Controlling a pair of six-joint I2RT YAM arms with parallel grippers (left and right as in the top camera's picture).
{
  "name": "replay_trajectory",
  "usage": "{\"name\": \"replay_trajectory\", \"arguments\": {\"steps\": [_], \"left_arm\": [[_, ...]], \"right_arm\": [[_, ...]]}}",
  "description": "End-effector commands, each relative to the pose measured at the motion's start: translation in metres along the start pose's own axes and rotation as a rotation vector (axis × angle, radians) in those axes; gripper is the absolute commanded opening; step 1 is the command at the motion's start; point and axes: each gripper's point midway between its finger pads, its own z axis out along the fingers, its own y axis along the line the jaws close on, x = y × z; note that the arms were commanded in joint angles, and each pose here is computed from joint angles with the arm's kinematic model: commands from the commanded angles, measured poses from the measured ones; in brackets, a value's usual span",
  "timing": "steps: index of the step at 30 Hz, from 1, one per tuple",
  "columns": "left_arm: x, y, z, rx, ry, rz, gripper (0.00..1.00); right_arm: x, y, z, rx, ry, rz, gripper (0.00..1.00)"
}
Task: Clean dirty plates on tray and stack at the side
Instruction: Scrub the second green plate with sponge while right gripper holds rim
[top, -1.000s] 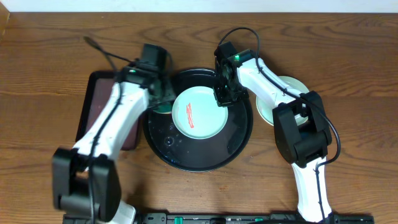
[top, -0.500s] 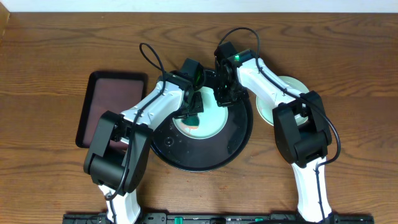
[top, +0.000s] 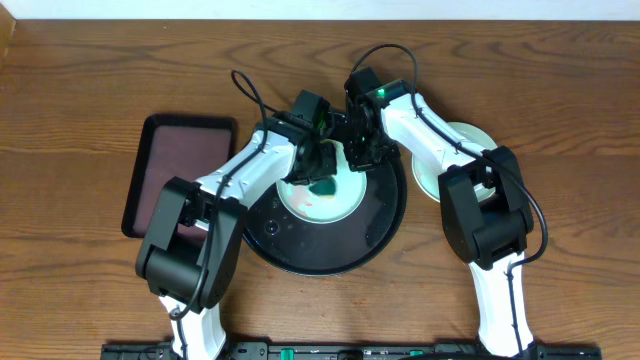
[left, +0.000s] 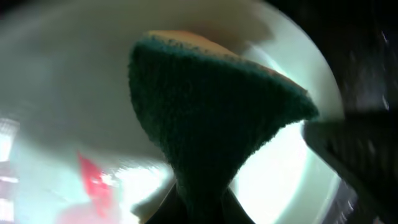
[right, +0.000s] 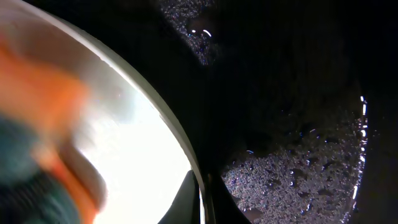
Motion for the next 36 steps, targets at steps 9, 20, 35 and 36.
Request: {"name": "replay_trajectory", "arguments": {"steps": [9, 20, 35, 36], "left_arm": [[-0.024, 0.075, -0.011, -0.38, -0.185, -0.167, 0.07], [0.063, 0.007, -0.006, 0.081, 0.295, 0.177, 0.07], [-0.032, 0.084, -0.016, -0.44, -0.23, -0.13, 0.07], [-0.031, 0.085, -0.016, -0.442, -0.225, -0.13, 0.08]], "right_arm": [[0.014, 0.0, 0.02, 0.014, 0.054, 0.02, 0.01], [0.014, 0.0, 0.02, 0.013, 0.054, 0.02, 0.01], [0.014, 0.0, 0.02, 0.013, 0.055, 0.014, 0.01], [0.014, 0.0, 0.02, 0.013, 0.055, 0.013, 0.01]]}}
